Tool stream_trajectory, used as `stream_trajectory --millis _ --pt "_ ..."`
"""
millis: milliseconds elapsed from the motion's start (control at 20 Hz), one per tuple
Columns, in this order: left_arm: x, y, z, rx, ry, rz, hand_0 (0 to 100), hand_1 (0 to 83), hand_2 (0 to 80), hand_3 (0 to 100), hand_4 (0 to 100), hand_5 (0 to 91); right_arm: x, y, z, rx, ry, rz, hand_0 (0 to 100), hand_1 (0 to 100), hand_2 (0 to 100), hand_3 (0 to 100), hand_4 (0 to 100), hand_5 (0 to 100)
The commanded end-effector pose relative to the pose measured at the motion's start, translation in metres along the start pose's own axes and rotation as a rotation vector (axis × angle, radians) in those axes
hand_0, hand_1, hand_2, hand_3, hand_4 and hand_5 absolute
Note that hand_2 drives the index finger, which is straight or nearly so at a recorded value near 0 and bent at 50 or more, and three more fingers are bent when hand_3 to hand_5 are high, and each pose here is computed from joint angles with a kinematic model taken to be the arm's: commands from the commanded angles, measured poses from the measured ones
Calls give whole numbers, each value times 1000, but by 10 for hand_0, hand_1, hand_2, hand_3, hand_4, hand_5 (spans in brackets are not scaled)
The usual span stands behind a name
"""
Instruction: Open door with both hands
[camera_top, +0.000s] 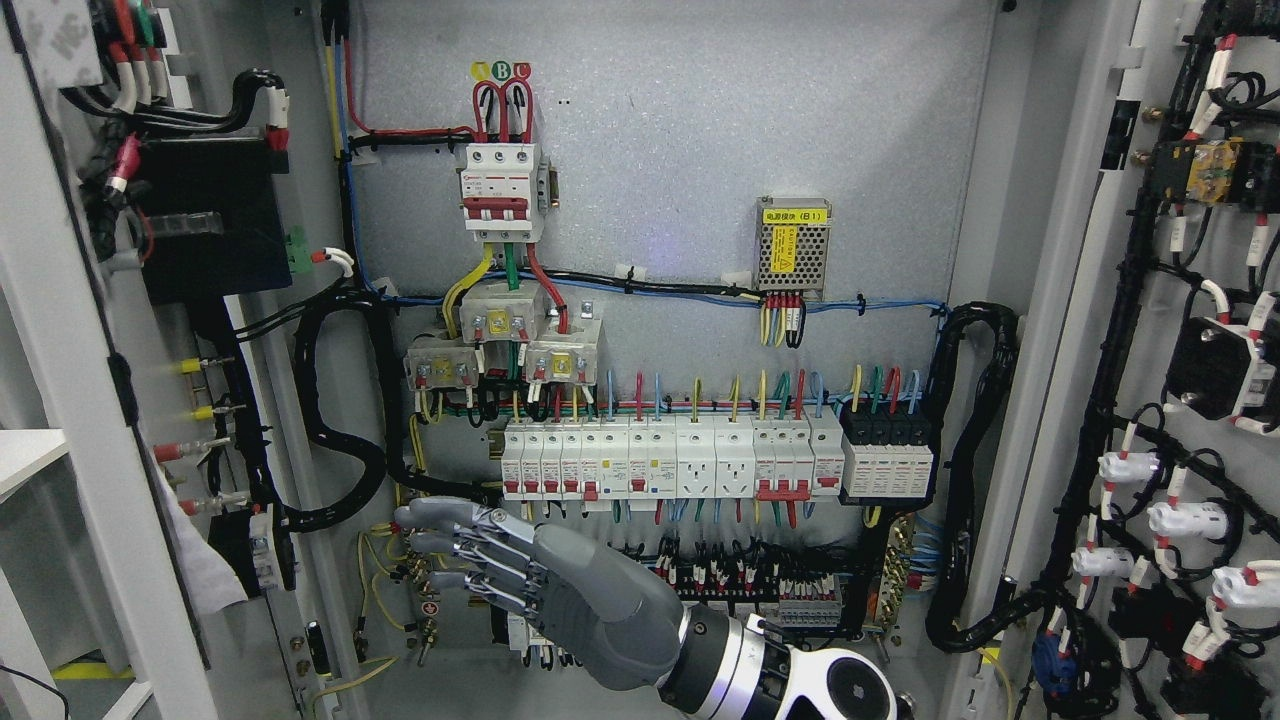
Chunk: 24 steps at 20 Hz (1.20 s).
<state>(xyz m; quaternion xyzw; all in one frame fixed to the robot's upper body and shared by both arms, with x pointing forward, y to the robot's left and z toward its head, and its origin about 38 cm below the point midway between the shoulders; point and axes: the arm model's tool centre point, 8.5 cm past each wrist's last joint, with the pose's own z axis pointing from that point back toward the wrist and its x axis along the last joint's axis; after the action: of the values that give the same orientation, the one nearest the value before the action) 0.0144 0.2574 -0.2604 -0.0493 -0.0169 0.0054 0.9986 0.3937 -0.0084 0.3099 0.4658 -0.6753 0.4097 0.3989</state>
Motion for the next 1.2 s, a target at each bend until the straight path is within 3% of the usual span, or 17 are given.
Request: stream_trajectory --millis 0,601,1152 --pt "2 11 2 16 -2 0 288 0 28 28 32 0 -10 34 -19 119 -26 -119 219 0 0 0 0 0" --pt "5 10 2 14 -7 -1 289 0 28 28 33 0 -27 53 -36 203 5 -215 219 0 0 0 0 0" --pt "9 10 2 14 -15 -2 288 0 28 28 33 0 -11 48 -53 261 -1 -215 219 0 0 0 0 0"
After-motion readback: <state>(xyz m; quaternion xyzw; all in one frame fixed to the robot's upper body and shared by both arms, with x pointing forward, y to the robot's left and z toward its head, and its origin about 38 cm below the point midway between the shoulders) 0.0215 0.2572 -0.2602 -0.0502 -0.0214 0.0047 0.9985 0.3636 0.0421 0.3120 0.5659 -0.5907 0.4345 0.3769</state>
